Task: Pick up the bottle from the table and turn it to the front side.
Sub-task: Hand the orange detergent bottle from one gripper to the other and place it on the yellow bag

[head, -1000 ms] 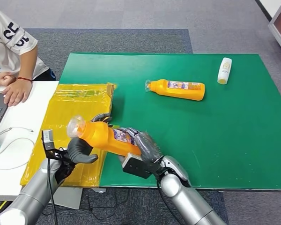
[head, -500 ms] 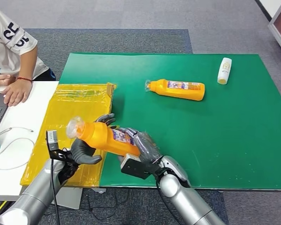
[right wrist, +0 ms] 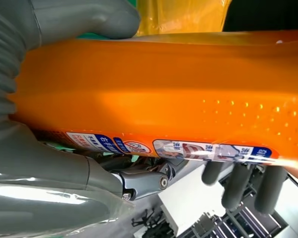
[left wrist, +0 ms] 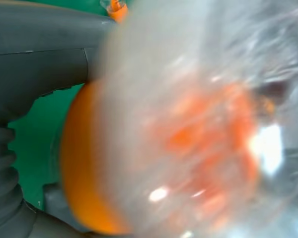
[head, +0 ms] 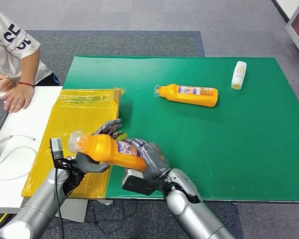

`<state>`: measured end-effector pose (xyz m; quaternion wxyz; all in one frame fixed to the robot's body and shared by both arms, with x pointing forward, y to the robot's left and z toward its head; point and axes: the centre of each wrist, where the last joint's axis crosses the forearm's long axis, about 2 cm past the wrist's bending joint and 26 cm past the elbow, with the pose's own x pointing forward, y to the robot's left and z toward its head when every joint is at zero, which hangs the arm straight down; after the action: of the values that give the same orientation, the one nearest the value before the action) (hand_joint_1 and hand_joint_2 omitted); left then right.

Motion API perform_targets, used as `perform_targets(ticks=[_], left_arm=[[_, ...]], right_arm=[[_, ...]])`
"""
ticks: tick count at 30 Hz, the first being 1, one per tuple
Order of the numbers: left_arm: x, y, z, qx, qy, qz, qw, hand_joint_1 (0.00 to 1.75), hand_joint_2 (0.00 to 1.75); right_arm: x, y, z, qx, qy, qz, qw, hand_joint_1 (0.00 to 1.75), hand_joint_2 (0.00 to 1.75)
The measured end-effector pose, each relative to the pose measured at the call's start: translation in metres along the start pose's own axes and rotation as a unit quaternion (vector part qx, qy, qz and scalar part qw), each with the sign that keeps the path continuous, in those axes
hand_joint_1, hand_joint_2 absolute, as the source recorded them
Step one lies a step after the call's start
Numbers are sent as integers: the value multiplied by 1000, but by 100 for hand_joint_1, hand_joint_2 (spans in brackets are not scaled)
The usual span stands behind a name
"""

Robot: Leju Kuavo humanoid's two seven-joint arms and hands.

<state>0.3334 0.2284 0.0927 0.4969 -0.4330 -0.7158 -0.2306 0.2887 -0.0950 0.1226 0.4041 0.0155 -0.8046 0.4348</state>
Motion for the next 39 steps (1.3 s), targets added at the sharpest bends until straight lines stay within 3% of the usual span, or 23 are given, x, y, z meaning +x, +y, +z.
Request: perform_targets(ticks=[13,17,18,29,39], left_arm=[[1,1,-1,2,-1,-4,1000,5,175],[1,1,-1,2,-1,-3,1000,168,175],[1,1,-1,1,-1,-3,1000,175,175],[0,1,0,2,-1,2,1000,174,175],[-1,0,0,2,-1,4,1000,152,175]], right_arm=[[-2,8,3,10,9,-8,1000,175,175],[-2,9,4,10,10,-10,1000,175,175],[-2,9,4,10,10,-10,1000,175,175],[-3,9,5,7,13,-14,1000,175,175],[-3,11,6,5,16,-20,1000,175,175]])
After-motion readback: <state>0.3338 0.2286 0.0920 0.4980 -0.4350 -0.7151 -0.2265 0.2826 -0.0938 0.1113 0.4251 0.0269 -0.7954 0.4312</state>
